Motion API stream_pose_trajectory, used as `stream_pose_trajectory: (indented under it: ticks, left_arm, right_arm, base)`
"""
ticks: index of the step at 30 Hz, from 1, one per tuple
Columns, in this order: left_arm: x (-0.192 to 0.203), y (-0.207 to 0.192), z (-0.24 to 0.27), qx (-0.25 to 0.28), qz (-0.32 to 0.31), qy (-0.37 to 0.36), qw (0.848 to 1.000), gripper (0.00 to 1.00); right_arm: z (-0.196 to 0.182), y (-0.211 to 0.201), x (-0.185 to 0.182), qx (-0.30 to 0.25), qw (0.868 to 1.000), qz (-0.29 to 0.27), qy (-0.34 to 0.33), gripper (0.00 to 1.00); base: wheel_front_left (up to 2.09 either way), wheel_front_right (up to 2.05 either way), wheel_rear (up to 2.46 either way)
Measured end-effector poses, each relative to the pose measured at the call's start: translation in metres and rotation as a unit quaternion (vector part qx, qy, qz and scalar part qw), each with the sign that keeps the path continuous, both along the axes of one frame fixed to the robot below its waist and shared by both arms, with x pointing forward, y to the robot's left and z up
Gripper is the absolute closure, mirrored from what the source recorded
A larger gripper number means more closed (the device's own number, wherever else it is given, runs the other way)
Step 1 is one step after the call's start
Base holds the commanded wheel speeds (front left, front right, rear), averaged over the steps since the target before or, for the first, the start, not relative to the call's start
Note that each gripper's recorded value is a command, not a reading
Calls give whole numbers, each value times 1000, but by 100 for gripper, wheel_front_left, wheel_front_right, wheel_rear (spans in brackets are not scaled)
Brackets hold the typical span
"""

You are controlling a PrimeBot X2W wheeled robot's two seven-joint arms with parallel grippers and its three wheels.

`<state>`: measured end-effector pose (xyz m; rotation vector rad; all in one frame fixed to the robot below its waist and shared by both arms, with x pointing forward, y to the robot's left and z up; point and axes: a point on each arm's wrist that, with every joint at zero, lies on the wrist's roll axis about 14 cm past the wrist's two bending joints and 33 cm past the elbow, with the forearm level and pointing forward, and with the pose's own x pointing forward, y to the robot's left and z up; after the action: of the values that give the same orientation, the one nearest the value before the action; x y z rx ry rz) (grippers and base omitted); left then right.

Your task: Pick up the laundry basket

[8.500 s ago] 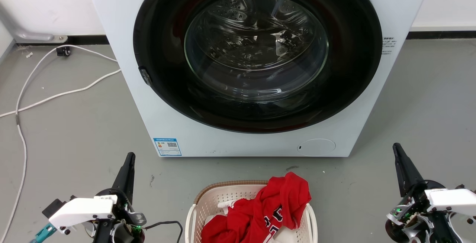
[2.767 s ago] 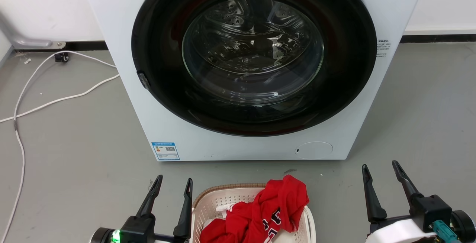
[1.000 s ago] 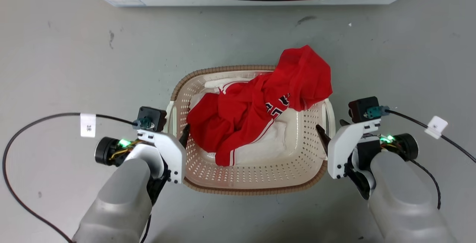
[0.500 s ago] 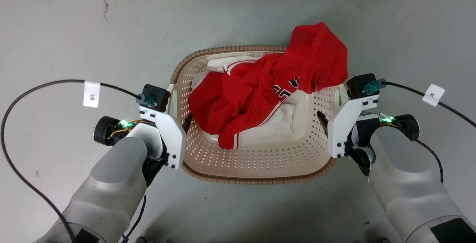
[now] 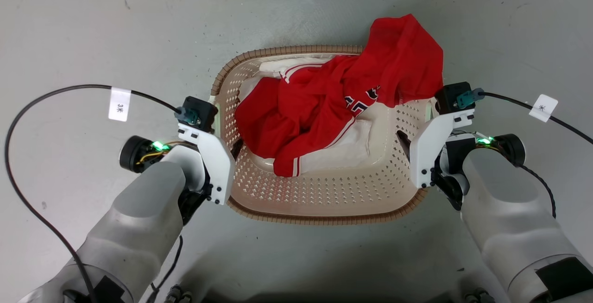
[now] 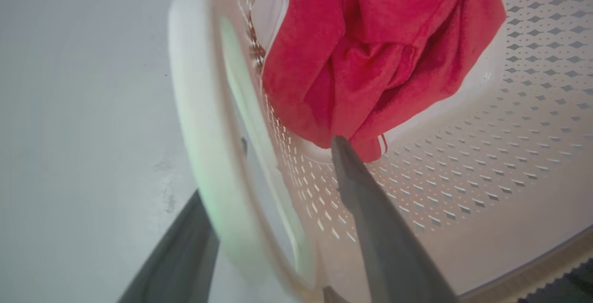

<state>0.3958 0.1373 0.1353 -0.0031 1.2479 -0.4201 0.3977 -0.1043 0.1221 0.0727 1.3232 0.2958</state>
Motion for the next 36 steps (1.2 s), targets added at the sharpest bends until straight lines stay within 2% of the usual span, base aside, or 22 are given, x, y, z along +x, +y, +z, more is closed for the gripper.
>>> stream_pose_trajectory:
  ticks: [1, 2, 17, 24, 36]
  left_arm:
    - [-2, -1, -1, -2, 3, 4, 1000, 100]
    - [-3, -2, -1, -4, 4, 8, 1000, 100]
    - [-1, -4, 16, -19, 16, 9, 1000, 100]
    - [-9, -9, 43, -28, 12, 20, 999, 100]
    - [-37, -10, 115, -40, 2, 50, 998, 100]
  right_arm:
    - [-1, 1, 0, 1, 1000, 1, 1, 76]
    - [-1, 1, -2, 1, 1000, 0, 4, 100]
    - [12, -2, 0, -8, 1000, 7, 5, 100]
    - [40, -9, 1, -23, 999, 20, 12, 100]
    - [111, -17, -36, -55, 995, 57, 60, 100]
  base:
    - [0, 0, 0]
    - [0, 0, 0]
    - [0, 0, 0]
    - [0, 0, 0]
    - [0, 0, 0]
